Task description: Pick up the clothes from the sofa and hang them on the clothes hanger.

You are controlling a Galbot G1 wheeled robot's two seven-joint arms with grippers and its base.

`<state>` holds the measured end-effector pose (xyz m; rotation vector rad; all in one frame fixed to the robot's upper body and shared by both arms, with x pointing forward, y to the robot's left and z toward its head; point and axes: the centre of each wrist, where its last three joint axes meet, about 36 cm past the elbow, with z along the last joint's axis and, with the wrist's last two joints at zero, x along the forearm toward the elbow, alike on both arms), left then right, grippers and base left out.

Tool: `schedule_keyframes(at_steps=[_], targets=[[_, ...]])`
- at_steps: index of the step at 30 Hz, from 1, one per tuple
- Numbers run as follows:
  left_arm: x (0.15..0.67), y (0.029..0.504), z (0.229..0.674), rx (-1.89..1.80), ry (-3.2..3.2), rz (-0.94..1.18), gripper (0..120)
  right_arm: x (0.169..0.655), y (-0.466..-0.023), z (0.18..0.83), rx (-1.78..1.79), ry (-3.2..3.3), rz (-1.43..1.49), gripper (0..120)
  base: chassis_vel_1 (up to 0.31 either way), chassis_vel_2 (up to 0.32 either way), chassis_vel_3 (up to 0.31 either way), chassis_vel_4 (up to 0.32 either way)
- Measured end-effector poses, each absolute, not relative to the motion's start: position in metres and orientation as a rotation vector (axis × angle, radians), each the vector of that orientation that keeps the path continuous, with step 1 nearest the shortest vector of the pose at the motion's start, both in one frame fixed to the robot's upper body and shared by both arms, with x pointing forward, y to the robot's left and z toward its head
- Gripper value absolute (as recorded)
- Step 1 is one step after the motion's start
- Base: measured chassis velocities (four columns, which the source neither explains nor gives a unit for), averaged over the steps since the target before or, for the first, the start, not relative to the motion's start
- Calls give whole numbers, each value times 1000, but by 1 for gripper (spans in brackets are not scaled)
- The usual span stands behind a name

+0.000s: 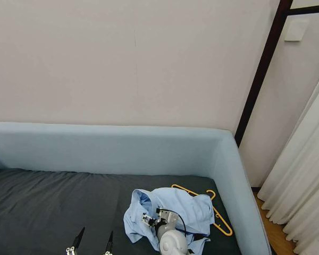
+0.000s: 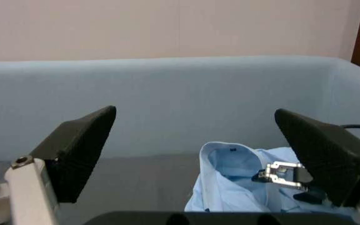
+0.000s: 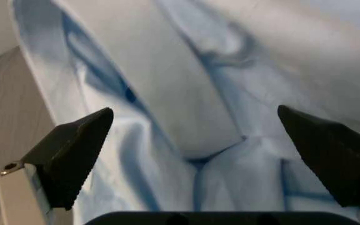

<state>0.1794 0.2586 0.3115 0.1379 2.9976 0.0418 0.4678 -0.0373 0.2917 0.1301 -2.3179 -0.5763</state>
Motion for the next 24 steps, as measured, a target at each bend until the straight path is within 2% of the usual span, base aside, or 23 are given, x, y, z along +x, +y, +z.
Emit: schedule_keyframes(at_steps=[5,10,18,24], targets=[[180,257,311,138,2996,40,100,469,-37,286,117,-2306,-563,100,0,0,0,0],[180,256,311,136,2996,37,100,456,-27,281,149,-2299,-539,91,0,0,0,0],[182,256,310,137,2992,36,100,473,-36,270,32,-2304,-579,90,0,0,0,0],[188,258,311,136,2982,34,100,469,-49,270,21,-2300,-581,78,0,0,0,0]])
